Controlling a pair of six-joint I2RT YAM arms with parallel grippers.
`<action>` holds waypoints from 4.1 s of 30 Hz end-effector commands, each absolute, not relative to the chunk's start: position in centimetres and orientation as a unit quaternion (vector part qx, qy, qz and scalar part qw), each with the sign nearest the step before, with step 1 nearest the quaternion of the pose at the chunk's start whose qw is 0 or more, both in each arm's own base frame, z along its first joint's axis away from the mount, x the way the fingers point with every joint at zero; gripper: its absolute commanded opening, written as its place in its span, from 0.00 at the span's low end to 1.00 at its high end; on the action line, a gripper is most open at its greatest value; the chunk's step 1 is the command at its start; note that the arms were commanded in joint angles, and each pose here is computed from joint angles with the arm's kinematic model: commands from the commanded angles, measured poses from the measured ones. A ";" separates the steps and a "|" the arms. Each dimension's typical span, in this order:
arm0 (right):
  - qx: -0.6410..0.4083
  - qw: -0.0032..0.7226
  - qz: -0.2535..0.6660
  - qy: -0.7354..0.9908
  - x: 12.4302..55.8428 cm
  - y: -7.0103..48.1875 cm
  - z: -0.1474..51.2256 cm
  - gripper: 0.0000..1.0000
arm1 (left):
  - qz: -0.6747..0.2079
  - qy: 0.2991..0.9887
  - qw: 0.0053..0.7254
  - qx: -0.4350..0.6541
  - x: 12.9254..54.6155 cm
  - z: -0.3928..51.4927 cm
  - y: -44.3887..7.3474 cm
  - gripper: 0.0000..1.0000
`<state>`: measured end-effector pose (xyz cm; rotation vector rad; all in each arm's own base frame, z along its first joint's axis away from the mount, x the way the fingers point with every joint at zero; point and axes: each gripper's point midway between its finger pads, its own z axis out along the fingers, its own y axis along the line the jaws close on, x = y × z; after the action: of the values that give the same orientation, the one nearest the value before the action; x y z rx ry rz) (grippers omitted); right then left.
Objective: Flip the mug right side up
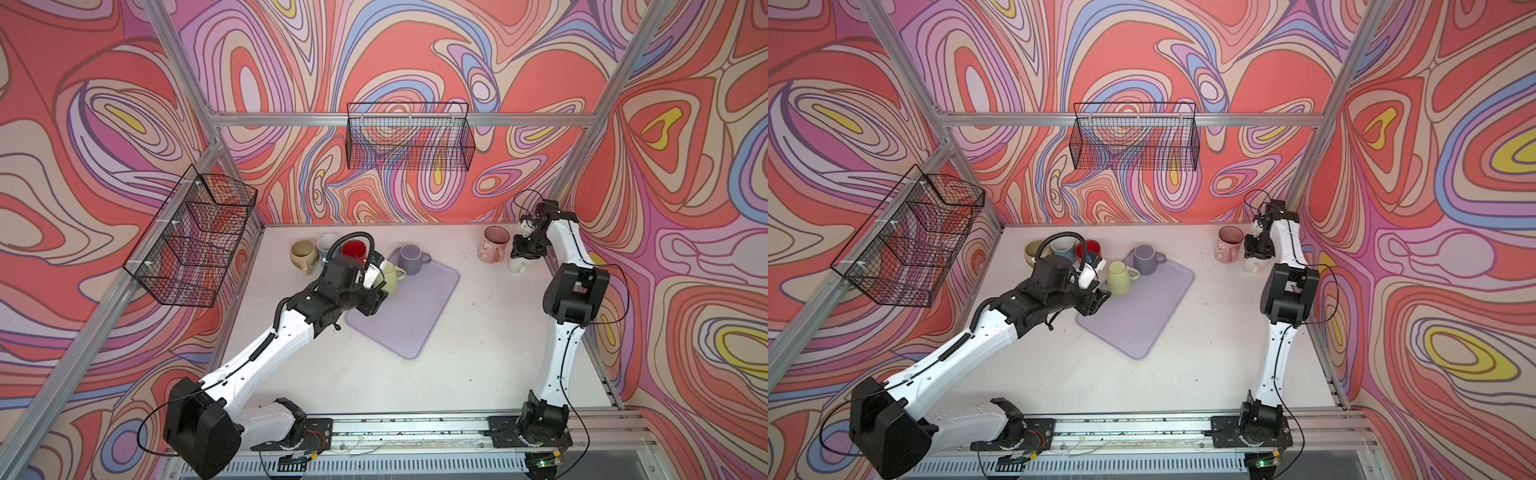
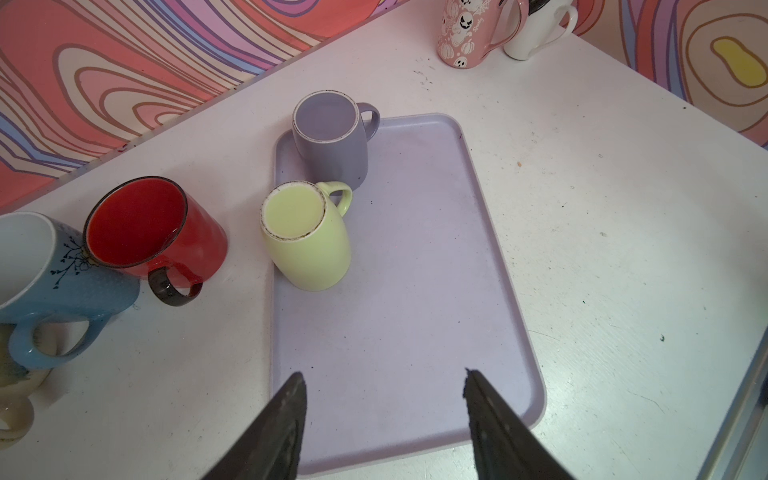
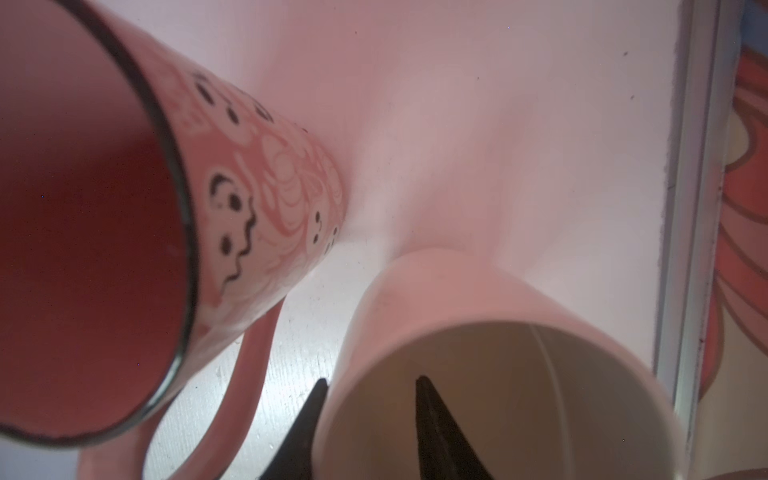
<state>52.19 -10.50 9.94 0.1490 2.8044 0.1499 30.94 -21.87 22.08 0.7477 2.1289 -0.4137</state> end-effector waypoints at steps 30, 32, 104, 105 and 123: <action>-0.023 0.419 0.089 0.903 49.4 -0.4 27.4 0.29 | -0.175 0.861 0.412 0.241 31.9 20.9 -21.8 0.58; -0.036 0.422 0.103 0.900 48.6 1.5 26.9 0.28 | -0.187 0.862 0.419 0.215 32.2 20.6 -21.9 0.55; -0.183 0.288 0.318 0.885 43.8 33.3 9.6 0.13 | -0.215 0.886 0.395 0.112 40.0 11.2 -23.0 0.19; -0.183 0.288 0.319 0.884 43.5 33.5 9.7 0.13 | -0.214 0.887 0.393 0.112 39.9 11.0 -23.0 0.20; -0.156 0.255 0.344 0.890 39.8 35.5 7.6 0.10 | -0.205 0.894 0.385 0.102 39.2 9.9 -22.1 0.19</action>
<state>39.94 34.59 5.97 -0.4333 2.4640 0.8849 39.32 -22.79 10.35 0.2802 2.2746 -0.5400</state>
